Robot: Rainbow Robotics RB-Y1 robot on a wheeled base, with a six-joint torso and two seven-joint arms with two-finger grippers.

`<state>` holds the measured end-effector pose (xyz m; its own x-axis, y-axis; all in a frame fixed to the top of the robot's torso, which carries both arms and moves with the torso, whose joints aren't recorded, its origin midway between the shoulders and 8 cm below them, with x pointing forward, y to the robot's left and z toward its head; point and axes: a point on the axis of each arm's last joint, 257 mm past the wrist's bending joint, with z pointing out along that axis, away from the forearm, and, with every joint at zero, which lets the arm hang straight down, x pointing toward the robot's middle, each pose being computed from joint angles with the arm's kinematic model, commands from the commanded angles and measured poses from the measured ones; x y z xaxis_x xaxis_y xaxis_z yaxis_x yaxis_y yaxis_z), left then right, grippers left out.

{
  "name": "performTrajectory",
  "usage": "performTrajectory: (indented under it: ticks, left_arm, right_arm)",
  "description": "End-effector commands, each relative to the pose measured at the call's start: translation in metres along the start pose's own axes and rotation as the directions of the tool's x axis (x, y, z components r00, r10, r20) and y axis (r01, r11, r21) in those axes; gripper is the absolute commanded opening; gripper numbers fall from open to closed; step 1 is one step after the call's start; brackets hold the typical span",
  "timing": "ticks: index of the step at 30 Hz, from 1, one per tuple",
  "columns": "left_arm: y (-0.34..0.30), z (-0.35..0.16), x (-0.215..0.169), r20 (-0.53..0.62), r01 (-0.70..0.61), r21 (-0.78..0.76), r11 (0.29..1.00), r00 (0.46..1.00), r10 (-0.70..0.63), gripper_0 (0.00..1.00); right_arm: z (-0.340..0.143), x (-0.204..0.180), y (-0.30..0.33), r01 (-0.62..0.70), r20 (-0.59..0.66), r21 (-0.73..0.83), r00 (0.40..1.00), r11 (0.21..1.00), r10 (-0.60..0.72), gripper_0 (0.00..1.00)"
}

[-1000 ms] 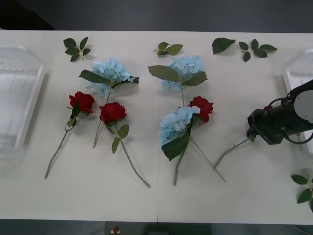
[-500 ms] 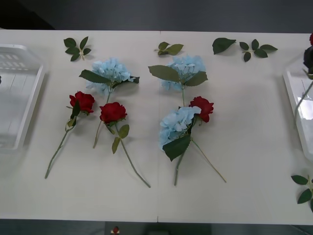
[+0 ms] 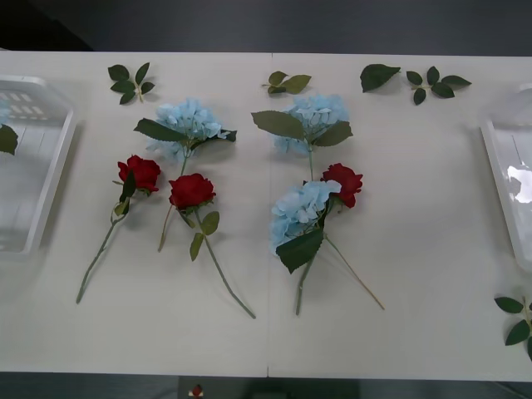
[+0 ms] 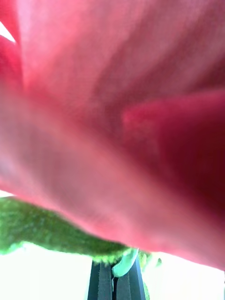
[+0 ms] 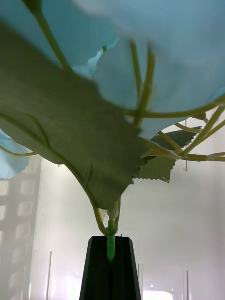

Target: Put the red flowers into the right box and the blue flowers into the left box

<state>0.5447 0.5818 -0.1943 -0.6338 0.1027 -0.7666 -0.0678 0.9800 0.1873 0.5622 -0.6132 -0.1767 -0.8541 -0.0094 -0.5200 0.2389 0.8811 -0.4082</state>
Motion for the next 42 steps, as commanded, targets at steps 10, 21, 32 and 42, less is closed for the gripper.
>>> performTrajectory:
  ticks: [10, 21, 32, 42]
  left_arm:
    - [0.010, -0.010, -0.040, 0.066, 0.028, -0.022, 0.999, 0.997, -0.026, 0.46]
    - [-0.104, -0.046, -0.098, 0.089, -0.016, 0.253, 0.967, 0.996, -0.007, 0.77]
    - [-0.231, -0.061, -0.063, -0.037, -0.012, 0.406, 0.914, 0.999, 0.029, 0.77]
    - [-0.271, -0.054, 0.018, -0.018, -0.143, 0.347, 0.927, 0.987, 0.159, 0.80]
  right_arm:
    - [0.024, 0.012, -0.005, 0.132, 0.003, 0.082, 0.991, 0.988, -0.132, 0.64]
    - [0.006, 0.009, 0.048, 0.083, -0.020, -0.095, 0.996, 0.992, -0.085, 1.00]
    - [-0.105, -0.023, 0.199, 0.011, -0.039, -0.440, 0.999, 0.898, -0.032, 1.00]
    - [-0.199, 0.010, 0.331, 0.254, 0.061, -0.616, 0.959, 0.746, -0.277, 1.00]
